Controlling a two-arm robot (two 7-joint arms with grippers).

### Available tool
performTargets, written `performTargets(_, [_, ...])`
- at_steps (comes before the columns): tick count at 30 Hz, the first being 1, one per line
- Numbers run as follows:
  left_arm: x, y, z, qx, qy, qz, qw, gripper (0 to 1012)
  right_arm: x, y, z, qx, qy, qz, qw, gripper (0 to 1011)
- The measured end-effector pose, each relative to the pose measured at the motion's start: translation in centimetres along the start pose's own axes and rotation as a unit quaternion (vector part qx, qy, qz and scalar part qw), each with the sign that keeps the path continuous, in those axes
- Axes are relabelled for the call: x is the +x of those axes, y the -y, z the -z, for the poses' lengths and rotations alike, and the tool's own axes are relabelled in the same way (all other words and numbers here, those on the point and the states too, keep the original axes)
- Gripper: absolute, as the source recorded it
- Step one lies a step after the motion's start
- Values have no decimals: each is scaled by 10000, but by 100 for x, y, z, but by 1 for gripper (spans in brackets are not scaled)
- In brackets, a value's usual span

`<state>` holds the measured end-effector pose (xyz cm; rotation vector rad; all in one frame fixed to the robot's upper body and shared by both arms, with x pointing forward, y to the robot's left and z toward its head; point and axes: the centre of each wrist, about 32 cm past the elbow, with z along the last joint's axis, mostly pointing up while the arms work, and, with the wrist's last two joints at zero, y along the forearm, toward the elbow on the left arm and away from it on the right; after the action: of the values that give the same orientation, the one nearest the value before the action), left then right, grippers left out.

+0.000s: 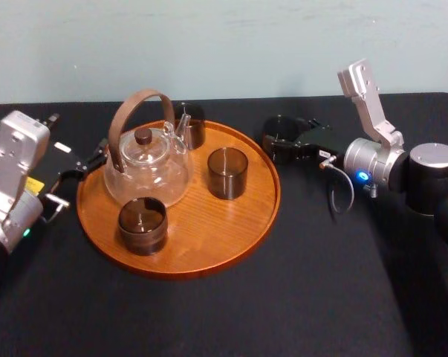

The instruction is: Pick up the glass from the table and place it on the tray.

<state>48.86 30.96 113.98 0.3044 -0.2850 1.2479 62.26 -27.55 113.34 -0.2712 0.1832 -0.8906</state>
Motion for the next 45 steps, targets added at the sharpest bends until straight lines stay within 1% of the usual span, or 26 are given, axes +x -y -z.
performTargets(16, [0, 0, 0, 0, 0, 0, 10000, 1001, -1, -114, -18, -45, 36, 48, 10000, 1002])
performTargets(22, [0, 0, 0, 0, 0, 0, 10000, 1001, -3, -128, -18, -59, 58, 52, 10000, 1002])
performTargets(25, [0, 0, 0, 0, 0, 0, 10000, 1001, -15, -127, -21, -23, 144, 36, 9999, 1002])
performTargets(33, [0, 0, 0, 0, 0, 0, 10000, 1001, -13, -126, -22, -26, 139, 38, 9999, 1002])
performTargets(34, [0, 0, 0, 0, 0, 0, 10000, 1001, -13, -126, -21, -27, 137, 38, 9999, 993])
performTargets(35, [0, 0, 0, 0, 0, 0, 10000, 1001, -12, -126, -21, -28, 132, 38, 9999, 960])
performTargets(36, [0, 0, 0, 0, 0, 0, 10000, 1001, -12, -126, -21, -29, 131, 38, 9999, 960])
performTargets(38, [1, 0, 0, 0, 0, 0, 10000, 1001, -12, -126, -21, -28, 127, 39, 9999, 906])
performTargets(45, [0, 0, 0, 0, 0, 0, 10000, 1001, -11, -126, -21, -33, 116, 40, 9999, 905])
